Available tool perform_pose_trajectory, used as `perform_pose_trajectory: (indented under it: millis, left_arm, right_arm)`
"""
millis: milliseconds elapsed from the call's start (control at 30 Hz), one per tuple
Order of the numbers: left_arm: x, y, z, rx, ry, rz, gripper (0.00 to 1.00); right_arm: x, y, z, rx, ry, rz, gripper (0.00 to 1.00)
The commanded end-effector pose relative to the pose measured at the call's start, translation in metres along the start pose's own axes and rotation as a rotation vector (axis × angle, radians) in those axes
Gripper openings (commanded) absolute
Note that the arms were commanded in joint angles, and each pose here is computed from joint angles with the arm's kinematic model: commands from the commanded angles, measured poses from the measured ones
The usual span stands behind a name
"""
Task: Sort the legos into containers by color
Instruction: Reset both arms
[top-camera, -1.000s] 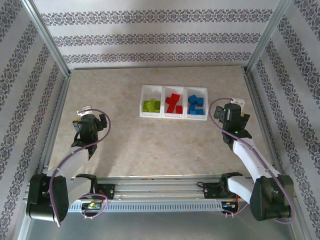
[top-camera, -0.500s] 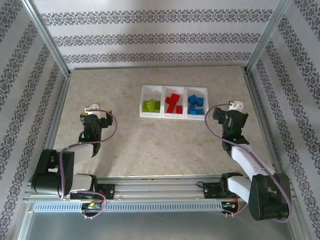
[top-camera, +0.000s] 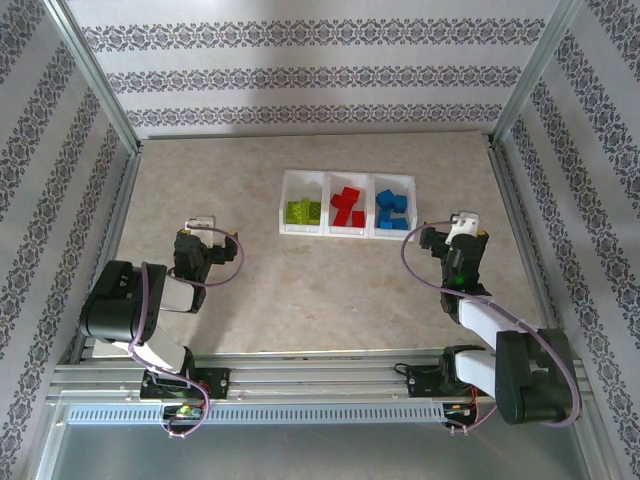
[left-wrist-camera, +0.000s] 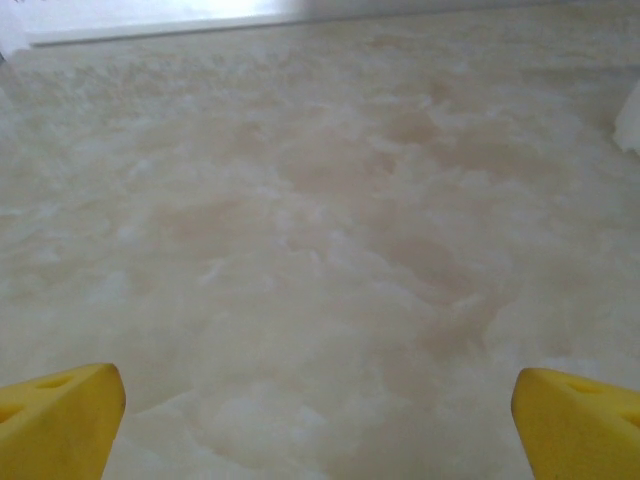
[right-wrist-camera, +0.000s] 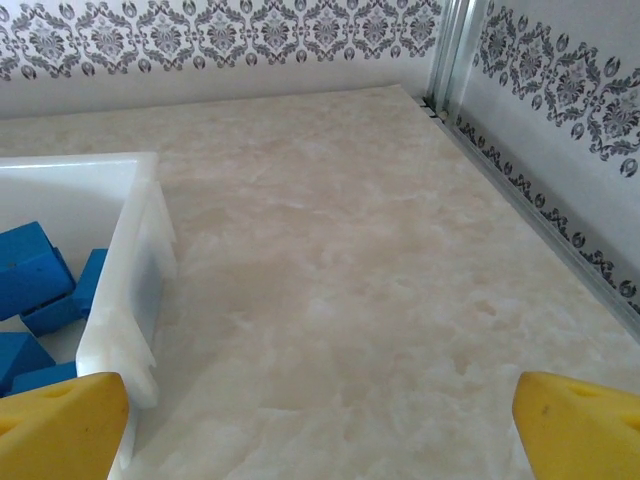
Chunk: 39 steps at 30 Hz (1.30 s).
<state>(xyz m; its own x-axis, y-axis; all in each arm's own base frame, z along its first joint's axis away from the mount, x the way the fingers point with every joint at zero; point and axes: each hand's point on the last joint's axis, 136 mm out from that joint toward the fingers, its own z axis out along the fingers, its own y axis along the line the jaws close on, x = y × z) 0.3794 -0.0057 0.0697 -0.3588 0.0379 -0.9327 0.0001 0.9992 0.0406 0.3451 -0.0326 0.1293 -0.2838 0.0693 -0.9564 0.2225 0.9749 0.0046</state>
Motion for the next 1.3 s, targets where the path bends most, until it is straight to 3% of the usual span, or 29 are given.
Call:
perform_pose_trajectory:
  millis: [0,233,600,733,867,967,1267]
  left_arm:
    - [-0.024,0.004,0.01,-0.004,-0.044,0.009,1.0]
    - [-0.024,0.021,0.013,-0.068,-0.027,-0.044,1.0]
    - [-0.023,0.014,0.014,-0.026,-0.022,-0.03,1.0]
    - [-0.024,0.014,0.014,-0.027,-0.024,-0.03,1.0]
    - [-0.024,0.014,0.014,-0.028,-0.024,-0.03,1.0]
    - [-0.024,0.014,0.014,-0.027,-0.024,-0.031,1.0]
    - [-0.024,0.014,0.014,-0.027,-0.024,-0.03,1.0]
  right_arm:
    - [-0.011,0.002,0.004,-0.02,-0.066,0.009,0.98]
    - [-0.007,0.005,0.019,-0.03,-0.069,0.044,0.98]
    - [0.007,0.016,0.035,-0.08,-0.038,0.027,0.98]
    - [0.013,0.04,0.037,-0.201,-0.045,-0.03,0.98]
    - [0.018,0.035,0.045,-0.176,0.012,-0.013,0.98]
    - [0.009,0.049,0.048,-0.266,0.002,-0.019,0.98]
    - [0.008,0.049,0.048,-0.276,0.0,-0.017,0.98]
